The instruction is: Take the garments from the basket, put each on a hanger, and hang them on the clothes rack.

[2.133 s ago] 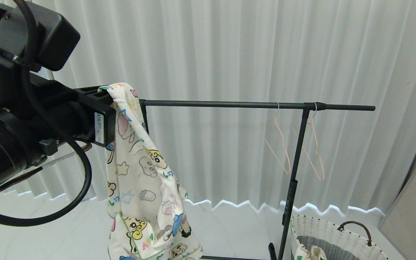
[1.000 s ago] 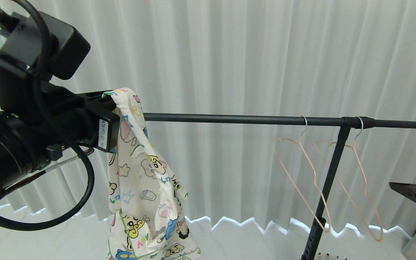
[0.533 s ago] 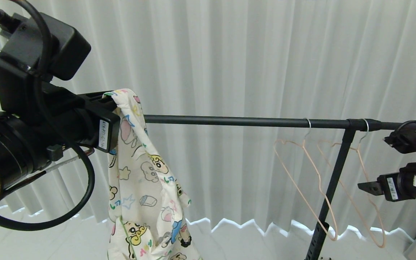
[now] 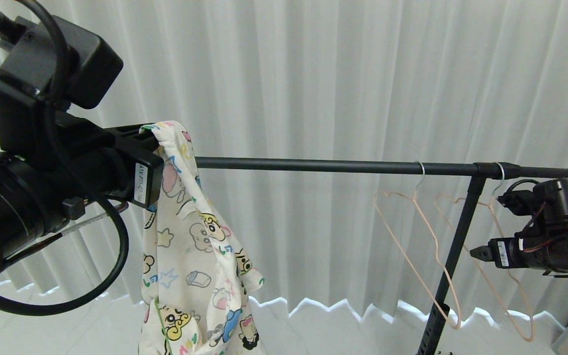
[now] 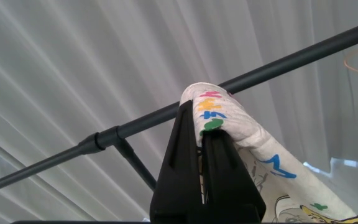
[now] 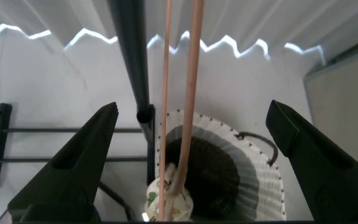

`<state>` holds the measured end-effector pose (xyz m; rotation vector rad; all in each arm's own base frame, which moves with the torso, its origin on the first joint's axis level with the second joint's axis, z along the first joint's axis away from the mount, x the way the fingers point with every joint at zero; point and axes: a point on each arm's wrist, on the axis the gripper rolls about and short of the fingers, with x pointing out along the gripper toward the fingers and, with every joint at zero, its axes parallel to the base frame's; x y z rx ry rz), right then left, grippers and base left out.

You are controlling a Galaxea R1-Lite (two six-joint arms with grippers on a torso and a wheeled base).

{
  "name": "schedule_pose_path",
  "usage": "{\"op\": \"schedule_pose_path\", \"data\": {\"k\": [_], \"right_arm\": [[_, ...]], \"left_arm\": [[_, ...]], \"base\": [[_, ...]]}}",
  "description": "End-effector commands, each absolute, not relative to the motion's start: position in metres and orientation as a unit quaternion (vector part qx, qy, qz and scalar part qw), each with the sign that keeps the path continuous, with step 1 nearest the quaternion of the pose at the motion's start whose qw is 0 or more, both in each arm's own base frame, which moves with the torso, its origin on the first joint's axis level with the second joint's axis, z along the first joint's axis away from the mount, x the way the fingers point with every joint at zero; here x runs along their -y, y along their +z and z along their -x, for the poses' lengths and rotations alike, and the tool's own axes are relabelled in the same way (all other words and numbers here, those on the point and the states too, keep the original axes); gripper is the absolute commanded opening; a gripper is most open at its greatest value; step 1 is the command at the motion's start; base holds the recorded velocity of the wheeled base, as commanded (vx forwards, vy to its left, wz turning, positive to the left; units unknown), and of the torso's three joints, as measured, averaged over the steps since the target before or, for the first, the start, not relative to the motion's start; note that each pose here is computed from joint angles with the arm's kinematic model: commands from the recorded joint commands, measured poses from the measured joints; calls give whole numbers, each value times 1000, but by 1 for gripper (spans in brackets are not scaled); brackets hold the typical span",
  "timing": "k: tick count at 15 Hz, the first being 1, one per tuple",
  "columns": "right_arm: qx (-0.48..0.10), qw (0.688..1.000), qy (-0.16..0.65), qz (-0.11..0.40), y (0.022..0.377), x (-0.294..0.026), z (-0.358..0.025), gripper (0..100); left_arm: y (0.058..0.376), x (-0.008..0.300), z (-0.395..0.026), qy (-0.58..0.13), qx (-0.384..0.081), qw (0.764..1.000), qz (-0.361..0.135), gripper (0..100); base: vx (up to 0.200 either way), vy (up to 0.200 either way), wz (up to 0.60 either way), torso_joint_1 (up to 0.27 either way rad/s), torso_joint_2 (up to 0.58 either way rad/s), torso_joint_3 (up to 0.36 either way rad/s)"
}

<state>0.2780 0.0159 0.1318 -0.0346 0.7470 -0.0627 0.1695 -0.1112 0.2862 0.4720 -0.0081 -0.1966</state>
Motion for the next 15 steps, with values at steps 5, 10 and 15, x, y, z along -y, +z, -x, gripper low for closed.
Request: {"op": "schedule_pose_path", "data": {"k": [5,10,15], "right_arm": [[-384,922,-46,-9,119,-14,-284,100],[-384,922,-46,-13,119,-14,-284,0],[-366,929,-48,-18,125,-14,-283,0]], "left_arm": [[286,112,-170,-97,4,967,-235,0],[286,112,-170,-97,4,967,-236,0],[286,112,-170,-97,4,967,-236,0]], "base": [[0,0,0,0,0,0],[0,0,0,0,0,0],[0,0,0,0,0,0]]}}
